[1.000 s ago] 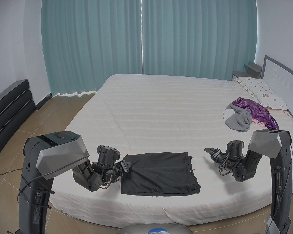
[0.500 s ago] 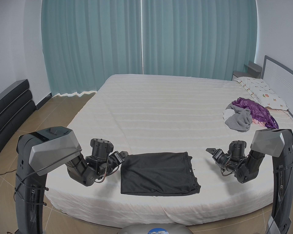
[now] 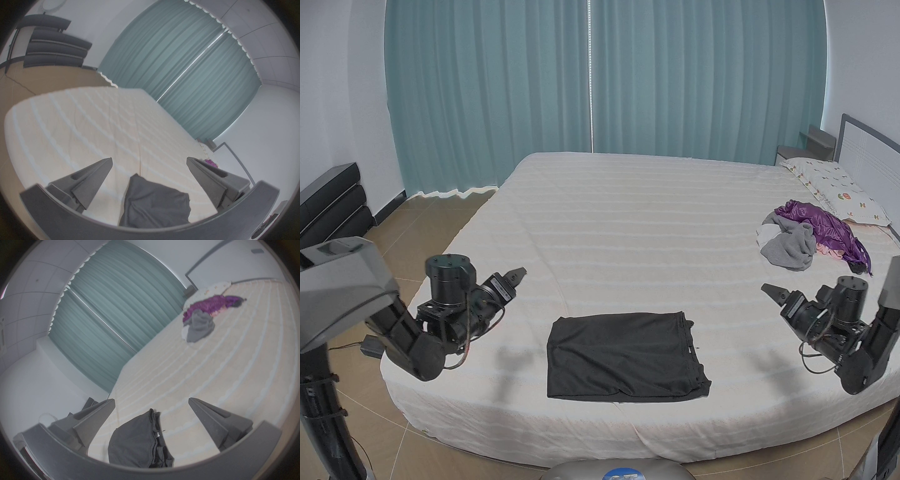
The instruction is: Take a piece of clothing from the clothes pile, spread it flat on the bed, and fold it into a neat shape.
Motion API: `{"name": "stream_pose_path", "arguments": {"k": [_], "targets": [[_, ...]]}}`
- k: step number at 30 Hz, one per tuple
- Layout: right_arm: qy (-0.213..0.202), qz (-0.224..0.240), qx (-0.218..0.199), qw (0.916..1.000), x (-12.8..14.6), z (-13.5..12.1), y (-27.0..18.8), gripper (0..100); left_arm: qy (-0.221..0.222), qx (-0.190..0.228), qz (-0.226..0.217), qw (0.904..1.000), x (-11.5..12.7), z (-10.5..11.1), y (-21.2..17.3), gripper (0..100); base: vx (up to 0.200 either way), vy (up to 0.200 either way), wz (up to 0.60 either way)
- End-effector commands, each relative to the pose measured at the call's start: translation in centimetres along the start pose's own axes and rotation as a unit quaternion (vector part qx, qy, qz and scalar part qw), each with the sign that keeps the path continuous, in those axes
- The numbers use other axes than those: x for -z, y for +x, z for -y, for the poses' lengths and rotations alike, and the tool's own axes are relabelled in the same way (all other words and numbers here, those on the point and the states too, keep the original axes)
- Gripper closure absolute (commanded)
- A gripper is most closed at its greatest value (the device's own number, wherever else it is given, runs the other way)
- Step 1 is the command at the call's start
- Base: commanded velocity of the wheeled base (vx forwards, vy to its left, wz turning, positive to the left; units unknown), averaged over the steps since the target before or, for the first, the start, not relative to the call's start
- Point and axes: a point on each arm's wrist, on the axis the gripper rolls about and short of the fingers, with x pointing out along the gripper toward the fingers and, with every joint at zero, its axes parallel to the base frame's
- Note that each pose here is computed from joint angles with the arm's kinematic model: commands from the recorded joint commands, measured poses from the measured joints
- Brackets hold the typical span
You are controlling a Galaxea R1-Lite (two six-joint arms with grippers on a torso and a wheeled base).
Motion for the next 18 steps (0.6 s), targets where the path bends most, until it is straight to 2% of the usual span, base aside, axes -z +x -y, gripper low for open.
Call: {"name": "stream_pose_path", "arguments": {"k": [1, 2, 3, 6, 7, 8, 9, 10, 13, 18], "targets": [[-0.07, 0.109, -0.059, 0.9899, -2.4, -2.4, -10.8, 0, 0.03, 0.055, 0.125, 0.9902, -5.4, 2.6, -9.8, 0, 0.0, 0.0, 0.0], [-0.071, 0.109, -0.058, 0.9897, -2.3, -2.3, -11.0, 0, 0.031, 0.056, 0.127, 0.9899, -5.5, 2.6, -10.0, 0, 0.0, 0.0, 0.0], [-0.09, 0.128, -0.061, 0.9858, -2.6, -2.5, -12.5, 0, 0.039, 0.063, 0.146, 0.9865, -6.1, 2.9, -12.0, 0, 0.0, 0.0, 0.0], [-0.099, 0.183, -0.072, 0.9755, -3.6, -3.4, -15.0, 0, 0.045, 0.074, 0.173, 0.9811, -6.6, 3.1, -15.2, 0, 0.0, 0.0, 0.0], [-0.099, 0.183, -0.072, 0.9755, -3.6, -3.4, -15.0, 0, 0.045, 0.074, 0.173, 0.9811, -6.6, 3.1, -15.2, 0, 0.0, 0.0, 0.0], [-0.107, 0.209, -0.075, 0.9691, -3.9, -3.7, -17.0, 0, 0.046, 0.082, 0.189, 0.9775, -6.8, 2.9, -17.6, 0, 0.0, 0.0, 0.0], [-0.114, 0.214, -0.078, 0.9671, -3.8, -3.9, -17.8, 0, 0.048, 0.086, 0.194, 0.9761, -6.8, 2.8, -18.4, 0, 0.0, 0.0, 0.0], [-0.114, 0.214, -0.078, 0.9671, -3.8, -3.9, -17.8, 0, 0.048, 0.086, 0.194, 0.9761, -6.8, 2.8, -18.4, 0, 0.0, 0.0, 0.0], [-0.15, 0.197, -0.077, 0.9658, -2.5, -3.8, -21.3, 0, 0.078, 0.081, 0.233, 0.9659, -6.5, 2.0, -22.4, 0, 0.0, 0.0, 0.0], [-0.19, 0.16, -0.108, 0.9627, 0.0, -2.9, -25.2, 0, 0.117, 0.066, 0.282, 0.95, -5.8, 0.7, -26.6, 0, 0.0, 0.0, 0.0]]}}
